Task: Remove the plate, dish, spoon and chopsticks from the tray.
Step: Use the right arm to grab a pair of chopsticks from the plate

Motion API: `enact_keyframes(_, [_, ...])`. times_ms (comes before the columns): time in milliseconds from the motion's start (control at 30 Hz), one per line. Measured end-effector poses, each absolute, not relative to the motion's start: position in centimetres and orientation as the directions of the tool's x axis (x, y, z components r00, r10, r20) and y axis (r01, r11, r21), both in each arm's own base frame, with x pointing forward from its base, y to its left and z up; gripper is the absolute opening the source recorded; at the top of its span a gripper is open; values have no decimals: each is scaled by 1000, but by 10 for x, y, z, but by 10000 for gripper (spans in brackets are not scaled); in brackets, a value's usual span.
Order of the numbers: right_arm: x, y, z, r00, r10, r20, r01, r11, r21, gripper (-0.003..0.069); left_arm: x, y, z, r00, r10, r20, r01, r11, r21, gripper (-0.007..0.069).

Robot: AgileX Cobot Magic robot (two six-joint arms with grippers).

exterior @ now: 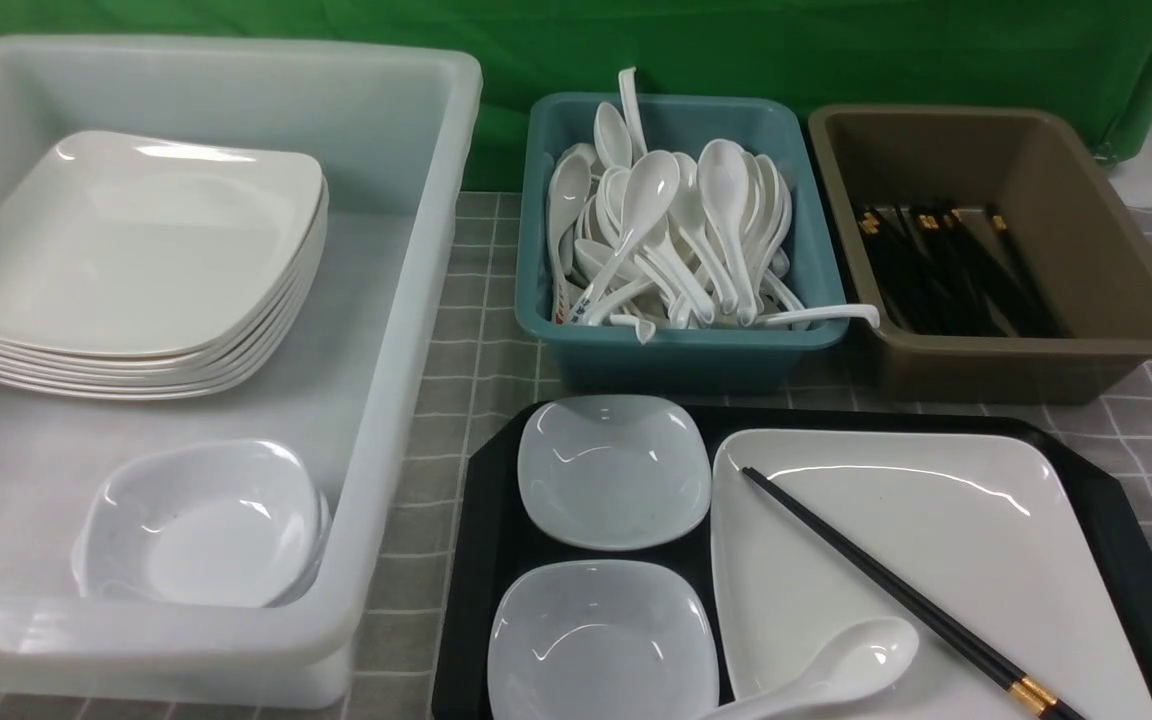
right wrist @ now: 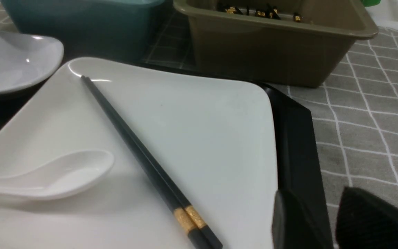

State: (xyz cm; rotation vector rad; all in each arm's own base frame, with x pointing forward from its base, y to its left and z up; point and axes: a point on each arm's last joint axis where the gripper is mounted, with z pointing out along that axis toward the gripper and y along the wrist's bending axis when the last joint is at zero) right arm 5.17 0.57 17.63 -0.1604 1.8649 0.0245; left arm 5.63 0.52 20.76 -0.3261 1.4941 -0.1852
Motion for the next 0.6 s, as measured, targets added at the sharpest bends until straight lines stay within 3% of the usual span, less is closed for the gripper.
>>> enact_keyframes(133, [52, 6, 176, -287, -98, -953, -123, 990, -65, 240, 55, 10, 219, 222, -542, -810, -27, 828, -561, 10])
enact_keyframes(233, [52, 6, 176, -287, -98, -953, -123, 990, -65, 240, 53, 12, 225, 293, -587, -755, 4, 790, -613, 10])
enact_keyframes(300, [52, 6, 176, -287, -98, -953, -123, 990, -65, 240, 52, 10, 231, 270, -610, -745, 19, 777, -629, 10])
enact_keyframes(467, [52, 6, 176, -287, -98, -953, -123, 990, -65, 240, 50, 0, 282, 120, -454, -883, 20, 890, -455, 10])
enact_keyframes(600, [52, 6, 176, -287, -98, -953, -123, 990, -65, 240, 72, -7, 311, -161, -242, -957, 31, 968, -250, 10])
